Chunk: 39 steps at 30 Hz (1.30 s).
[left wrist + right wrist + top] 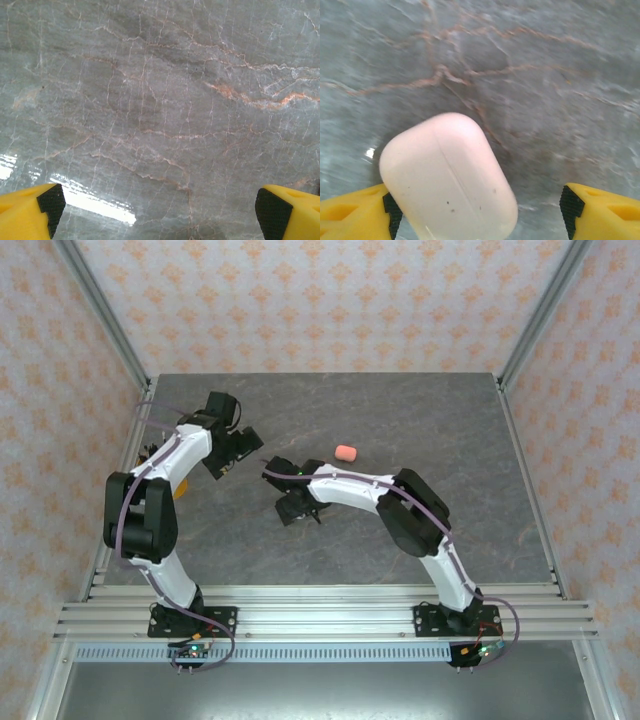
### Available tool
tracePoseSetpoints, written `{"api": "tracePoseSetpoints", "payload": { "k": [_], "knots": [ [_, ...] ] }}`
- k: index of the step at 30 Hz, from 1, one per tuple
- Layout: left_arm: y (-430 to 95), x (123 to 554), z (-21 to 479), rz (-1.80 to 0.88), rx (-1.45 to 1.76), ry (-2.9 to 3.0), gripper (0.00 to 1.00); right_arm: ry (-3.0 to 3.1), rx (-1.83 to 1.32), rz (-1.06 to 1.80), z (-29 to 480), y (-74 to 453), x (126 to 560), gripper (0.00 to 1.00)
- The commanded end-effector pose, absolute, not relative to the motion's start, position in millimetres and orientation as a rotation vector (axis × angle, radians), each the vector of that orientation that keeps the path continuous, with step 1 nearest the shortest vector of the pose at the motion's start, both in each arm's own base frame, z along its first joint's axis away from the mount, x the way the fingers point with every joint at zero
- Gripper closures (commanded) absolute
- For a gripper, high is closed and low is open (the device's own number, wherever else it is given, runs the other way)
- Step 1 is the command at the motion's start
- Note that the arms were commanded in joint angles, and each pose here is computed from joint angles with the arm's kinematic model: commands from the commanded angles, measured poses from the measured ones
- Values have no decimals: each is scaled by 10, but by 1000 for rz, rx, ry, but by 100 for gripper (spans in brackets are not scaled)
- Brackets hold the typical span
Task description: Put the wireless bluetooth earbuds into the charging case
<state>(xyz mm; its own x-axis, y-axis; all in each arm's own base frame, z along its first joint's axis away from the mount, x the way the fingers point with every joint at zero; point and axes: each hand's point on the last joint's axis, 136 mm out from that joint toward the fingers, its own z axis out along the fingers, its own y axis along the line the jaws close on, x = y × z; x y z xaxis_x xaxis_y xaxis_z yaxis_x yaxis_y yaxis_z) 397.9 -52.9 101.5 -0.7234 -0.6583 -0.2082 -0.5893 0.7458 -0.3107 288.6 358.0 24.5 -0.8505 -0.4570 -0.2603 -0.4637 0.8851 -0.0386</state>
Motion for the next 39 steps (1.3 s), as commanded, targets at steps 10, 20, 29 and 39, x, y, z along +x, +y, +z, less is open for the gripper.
{"api": "tracePoseSetpoints", "payload": {
  "k": [10, 20, 29, 39],
  "knots": [
    [-655, 3864, 1199, -472, -976, 2538, 0, 2729, -276, 182, 992, 3250, 3024, 14],
    [-570, 3827, 1161, -460, -1080, 2482, 0, 2786, 207, 72, 949, 3261, 3258, 9],
    [-537, 3834, 1104, -467, -1122, 2470, 0, 2815, 281, -76, 652, 3208, 3290, 10],
    [-547, 3829, 1081, -475, -1116, 2469, 0, 2817, 206, -11, 455, 3374, 3221, 10]
  ]
}}
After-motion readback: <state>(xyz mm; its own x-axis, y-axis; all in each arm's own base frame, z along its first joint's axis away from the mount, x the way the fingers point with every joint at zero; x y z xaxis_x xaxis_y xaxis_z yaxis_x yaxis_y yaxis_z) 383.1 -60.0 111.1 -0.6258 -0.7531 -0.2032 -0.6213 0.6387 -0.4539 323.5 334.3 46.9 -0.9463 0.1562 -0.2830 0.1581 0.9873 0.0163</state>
